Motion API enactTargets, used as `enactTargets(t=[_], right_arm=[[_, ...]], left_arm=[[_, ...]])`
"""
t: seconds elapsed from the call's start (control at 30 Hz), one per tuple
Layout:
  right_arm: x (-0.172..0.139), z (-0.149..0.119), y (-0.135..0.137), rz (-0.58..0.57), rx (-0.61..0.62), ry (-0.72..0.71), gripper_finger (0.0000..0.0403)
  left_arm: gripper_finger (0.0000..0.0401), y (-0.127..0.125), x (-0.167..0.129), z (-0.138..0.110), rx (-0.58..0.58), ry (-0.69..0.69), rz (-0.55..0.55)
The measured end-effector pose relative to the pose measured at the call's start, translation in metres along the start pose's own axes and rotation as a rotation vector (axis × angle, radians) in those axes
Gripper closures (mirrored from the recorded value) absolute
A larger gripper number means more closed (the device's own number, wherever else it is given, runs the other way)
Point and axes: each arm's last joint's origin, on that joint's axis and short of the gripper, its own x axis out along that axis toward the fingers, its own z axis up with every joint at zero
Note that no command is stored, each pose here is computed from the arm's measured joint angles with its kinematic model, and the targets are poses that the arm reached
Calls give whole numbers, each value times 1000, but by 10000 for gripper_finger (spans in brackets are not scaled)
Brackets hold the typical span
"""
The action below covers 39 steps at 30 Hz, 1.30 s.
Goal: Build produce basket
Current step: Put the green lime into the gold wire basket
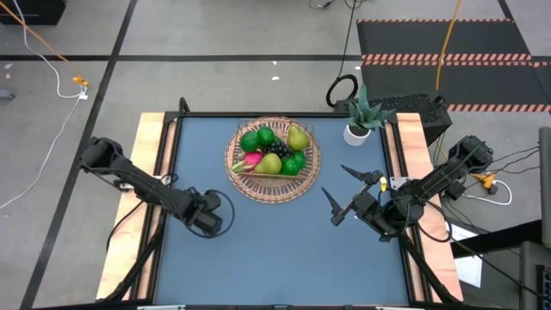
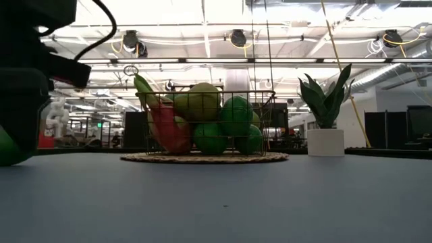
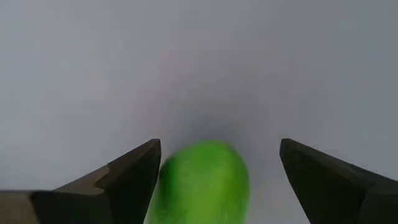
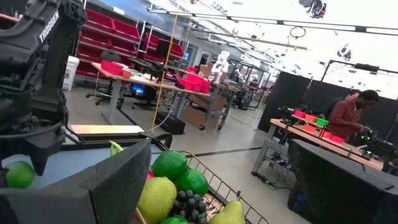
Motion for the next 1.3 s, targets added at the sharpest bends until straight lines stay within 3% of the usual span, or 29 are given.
enactTargets(t=[0.13, 0.4, 0.53, 0.7, 0.87, 1.07, 1.3], right_arm=[[0, 0, 0, 1, 21, -1, 28], [0, 0, 0, 1, 40, -1, 28], [0, 0, 0, 1, 40, -1, 28], [0, 0, 0, 1, 38, -1, 28], [0, 0, 0, 1, 39, -1, 28], [0, 0, 0, 1, 38, -1, 28], [3, 0, -1, -10, 28, 2, 28]], left_arm=[[80, 3, 3, -3, -13, 27, 14], [149, 3, 3, -5, -71, 100, -13], [160, 4, 3, -6, -59, 109, -4], [139, 4, 2, -5, -84, 123, -2], [94, 0, -4, -1, -170, 238, -71], [61, 0, -10, -4, -57, 278, -64], [68, 0, -8, -24, 92, 322, -35]])
